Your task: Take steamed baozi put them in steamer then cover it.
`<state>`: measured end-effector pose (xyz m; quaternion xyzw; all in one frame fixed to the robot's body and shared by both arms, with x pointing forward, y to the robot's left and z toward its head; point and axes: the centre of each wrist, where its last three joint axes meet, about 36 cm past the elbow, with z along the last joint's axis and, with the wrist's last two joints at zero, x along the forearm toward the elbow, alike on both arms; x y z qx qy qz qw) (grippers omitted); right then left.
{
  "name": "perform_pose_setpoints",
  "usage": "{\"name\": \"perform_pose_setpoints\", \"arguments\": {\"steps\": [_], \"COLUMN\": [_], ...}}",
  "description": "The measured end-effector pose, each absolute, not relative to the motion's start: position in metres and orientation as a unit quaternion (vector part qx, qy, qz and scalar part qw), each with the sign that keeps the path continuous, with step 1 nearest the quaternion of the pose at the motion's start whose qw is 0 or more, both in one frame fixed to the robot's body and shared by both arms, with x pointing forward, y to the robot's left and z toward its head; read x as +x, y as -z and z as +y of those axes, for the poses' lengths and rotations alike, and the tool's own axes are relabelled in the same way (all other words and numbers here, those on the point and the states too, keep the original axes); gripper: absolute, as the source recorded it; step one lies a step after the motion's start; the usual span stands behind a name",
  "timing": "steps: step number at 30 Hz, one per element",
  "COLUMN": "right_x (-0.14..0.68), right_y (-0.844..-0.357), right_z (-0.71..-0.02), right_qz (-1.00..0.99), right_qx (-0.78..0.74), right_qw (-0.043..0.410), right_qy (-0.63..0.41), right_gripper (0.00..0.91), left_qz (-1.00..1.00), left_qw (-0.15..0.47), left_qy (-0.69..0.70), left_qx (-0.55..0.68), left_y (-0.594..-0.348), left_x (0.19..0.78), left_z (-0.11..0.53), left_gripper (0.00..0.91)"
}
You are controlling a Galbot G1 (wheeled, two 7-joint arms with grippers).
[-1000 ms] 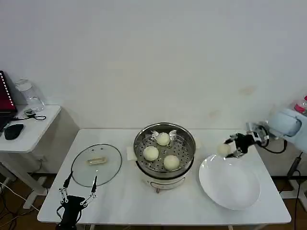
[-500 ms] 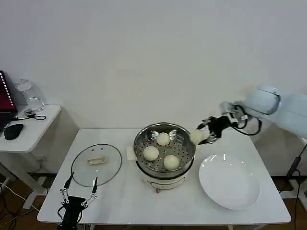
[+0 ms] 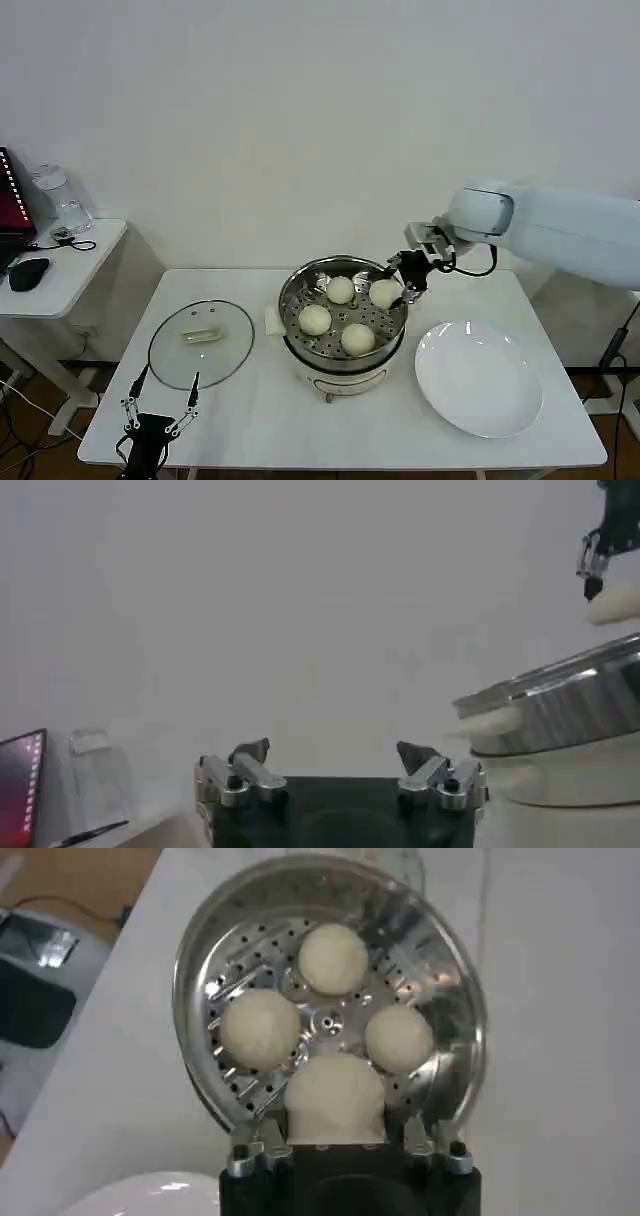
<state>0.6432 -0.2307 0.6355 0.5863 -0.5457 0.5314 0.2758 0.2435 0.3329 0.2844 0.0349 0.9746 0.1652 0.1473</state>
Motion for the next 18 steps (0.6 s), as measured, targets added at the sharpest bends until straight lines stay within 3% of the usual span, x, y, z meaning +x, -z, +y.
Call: {"name": "perform_pose_setpoints", "arguments": {"steps": [15,16,17,18], "right_x": [0.656,0.656,0.657,0.657], "right_y": [-0.614,-0.613,-0.612,-0.611], "right_z": [-0.216,-0.216,-0.216,-0.216], "right_qz": [-0.529,-0.528,-0.528,-0.527], "right_qx": [0.587,0.587,0.587,0.587], "right_qw": [0.292,0.292,0.293,0.293], "right_qy": [-0.539,-0.540,-0.540,-0.540], "right_gripper": [0.645,0.725,0.877,0.907], "left_qz": [0.976,0.976,0.976,0.976], "left_qw": [0.146,0.146,0.146,0.146], "left_qy": [-0.160,-0.160,-0.160,-0.160], "left_qx": [0.030,0.030,0.030,0.030], "left_y": [-0.284,-0.284,-0.284,-0.284], "left_x": [0.241,0.241,0.241,0.241], "left_z": [0.333,0.333,0.333,0.333], "left_gripper": [0.907,0.907,0.907,0.907]}}
